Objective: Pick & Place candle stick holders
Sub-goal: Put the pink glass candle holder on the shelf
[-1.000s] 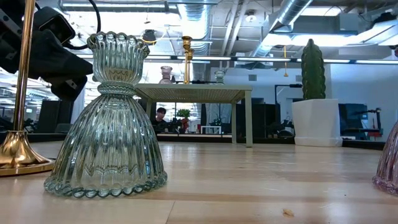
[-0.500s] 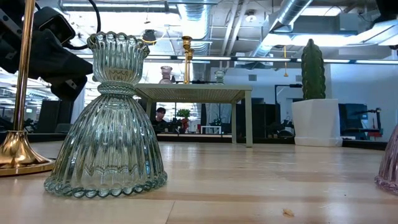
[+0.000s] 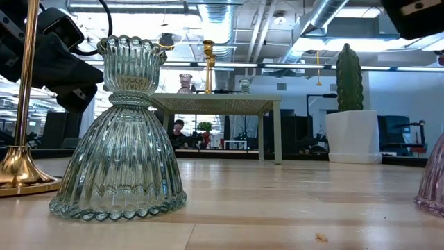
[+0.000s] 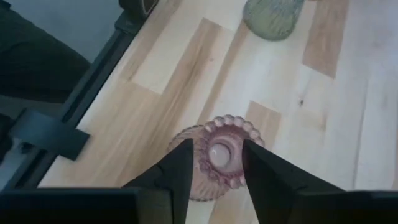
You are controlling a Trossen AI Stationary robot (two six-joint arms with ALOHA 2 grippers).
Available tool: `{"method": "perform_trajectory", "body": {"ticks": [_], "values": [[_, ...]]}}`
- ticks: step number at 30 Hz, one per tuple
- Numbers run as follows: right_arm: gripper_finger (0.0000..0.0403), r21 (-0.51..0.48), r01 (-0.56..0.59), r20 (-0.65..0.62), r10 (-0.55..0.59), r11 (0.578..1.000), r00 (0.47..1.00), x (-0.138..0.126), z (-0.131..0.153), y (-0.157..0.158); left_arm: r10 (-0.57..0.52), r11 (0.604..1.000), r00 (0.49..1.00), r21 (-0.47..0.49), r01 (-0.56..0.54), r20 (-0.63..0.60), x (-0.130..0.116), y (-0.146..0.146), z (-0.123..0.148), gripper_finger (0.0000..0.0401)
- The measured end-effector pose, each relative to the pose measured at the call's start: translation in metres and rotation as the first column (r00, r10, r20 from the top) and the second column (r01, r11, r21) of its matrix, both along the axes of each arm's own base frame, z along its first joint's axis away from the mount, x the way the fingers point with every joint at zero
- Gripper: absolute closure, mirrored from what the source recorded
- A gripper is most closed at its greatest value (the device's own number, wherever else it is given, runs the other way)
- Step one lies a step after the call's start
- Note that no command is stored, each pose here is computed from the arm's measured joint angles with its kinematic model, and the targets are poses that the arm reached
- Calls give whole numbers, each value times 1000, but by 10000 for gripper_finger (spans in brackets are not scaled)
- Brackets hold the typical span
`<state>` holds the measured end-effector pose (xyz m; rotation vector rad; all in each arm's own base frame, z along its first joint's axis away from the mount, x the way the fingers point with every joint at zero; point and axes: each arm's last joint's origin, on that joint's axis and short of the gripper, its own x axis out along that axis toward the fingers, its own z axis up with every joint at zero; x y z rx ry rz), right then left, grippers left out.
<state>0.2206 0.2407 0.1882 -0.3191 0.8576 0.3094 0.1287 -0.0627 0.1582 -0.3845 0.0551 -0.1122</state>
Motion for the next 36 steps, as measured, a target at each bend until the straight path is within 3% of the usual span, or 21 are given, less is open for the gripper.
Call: {"method": "perform_trajectory", "body": {"ticks": [10, 19, 24, 30, 36], "values": [[327, 53, -9, -61, 12, 999, 998, 2, -1, -2, 0, 1000, 1000, 0, 0, 0, 0, 0, 0, 395], [337, 103, 34, -100, -24, 994, 995, 2, -5, -6, 0, 1000, 1000, 1, 0, -1, 0, 0, 0, 395], [342, 102, 40, -104, -29, 994, 994, 2, -6, -7, 0, 1000, 1000, 1, 0, -1, 0, 0, 0, 395], [392, 88, 41, -101, -32, 995, 994, 3, -6, -9, 0, 1000, 1000, 1, 0, -1, 0, 0, 0, 395], [395, 62, 52, -78, -47, 997, 996, 4, -6, -10, 0, 1000, 1000, 1, 0, -1, 0, 0, 0, 395]]}}
